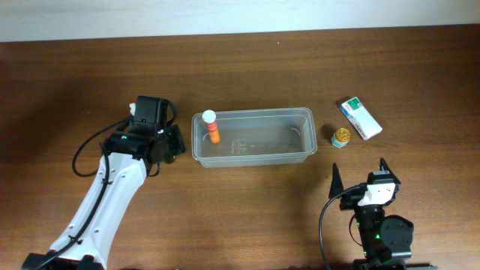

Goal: Pack container
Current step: 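Move left gripper back and lower onto the dark brown bottle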

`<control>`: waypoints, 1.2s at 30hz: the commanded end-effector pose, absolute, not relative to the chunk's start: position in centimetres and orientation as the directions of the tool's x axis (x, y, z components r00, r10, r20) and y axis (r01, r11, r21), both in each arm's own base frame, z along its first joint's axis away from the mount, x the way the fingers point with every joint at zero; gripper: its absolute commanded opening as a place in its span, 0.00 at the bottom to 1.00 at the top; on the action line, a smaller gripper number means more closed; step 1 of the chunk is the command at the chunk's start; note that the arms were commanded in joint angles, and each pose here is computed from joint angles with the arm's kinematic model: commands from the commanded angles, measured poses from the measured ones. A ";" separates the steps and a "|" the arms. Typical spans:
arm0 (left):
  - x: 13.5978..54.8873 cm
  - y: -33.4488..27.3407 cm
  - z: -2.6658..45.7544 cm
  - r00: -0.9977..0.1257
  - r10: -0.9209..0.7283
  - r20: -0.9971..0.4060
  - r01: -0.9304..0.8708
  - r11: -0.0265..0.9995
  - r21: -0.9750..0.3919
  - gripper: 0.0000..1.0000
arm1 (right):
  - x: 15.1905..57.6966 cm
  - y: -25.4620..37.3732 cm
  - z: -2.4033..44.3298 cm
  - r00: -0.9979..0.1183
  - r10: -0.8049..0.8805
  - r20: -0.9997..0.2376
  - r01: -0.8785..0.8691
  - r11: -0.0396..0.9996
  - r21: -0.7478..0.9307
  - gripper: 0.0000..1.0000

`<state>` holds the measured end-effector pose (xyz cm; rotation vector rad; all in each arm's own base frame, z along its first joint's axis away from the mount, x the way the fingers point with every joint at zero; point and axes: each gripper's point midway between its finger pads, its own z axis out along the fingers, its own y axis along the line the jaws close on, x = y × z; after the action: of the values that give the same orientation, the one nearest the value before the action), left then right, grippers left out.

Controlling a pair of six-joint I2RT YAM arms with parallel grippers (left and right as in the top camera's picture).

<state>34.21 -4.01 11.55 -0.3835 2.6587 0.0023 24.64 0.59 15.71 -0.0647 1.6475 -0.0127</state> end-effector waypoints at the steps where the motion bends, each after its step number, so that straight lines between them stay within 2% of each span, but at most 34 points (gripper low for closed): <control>1: 34.3 -3.4 10.5 -0.861 -0.279 -0.426 -0.294 0.955 -0.031 0.72 | 24.6 0.4 15.5 -0.081 -0.049 -0.996 -0.028 0.999 -0.047 0.98; 9: 34.6 -3.2 8.4 -0.880 -0.273 -0.390 -0.300 0.954 0.009 0.72 | 24.6 0.4 15.5 -0.081 -0.049 -0.996 -0.028 0.999 -0.047 0.98; 14: 34.9 -3.2 8.3 -0.877 -0.274 -0.396 -0.300 0.954 0.005 0.64 | 24.6 0.4 15.5 -0.081 -0.049 -0.996 -0.027 0.999 -0.047 0.98; 32: 35.3 -2.0 8.7 -0.870 -0.234 -0.433 -0.295 0.952 0.079 0.63 | 24.6 0.4 15.5 -0.081 -0.049 -0.996 -0.028 0.999 -0.047 0.98; 36: 35.4 -2.0 8.7 -0.869 -0.234 -0.436 -0.295 0.952 0.078 0.50 | 24.6 0.4 15.5 -0.081 -0.049 -0.996 -0.028 0.999 -0.047 0.98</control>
<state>35.39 -2.49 9.02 -0.3888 2.6713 0.1610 24.64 0.59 15.71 -0.0647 1.6475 -0.0127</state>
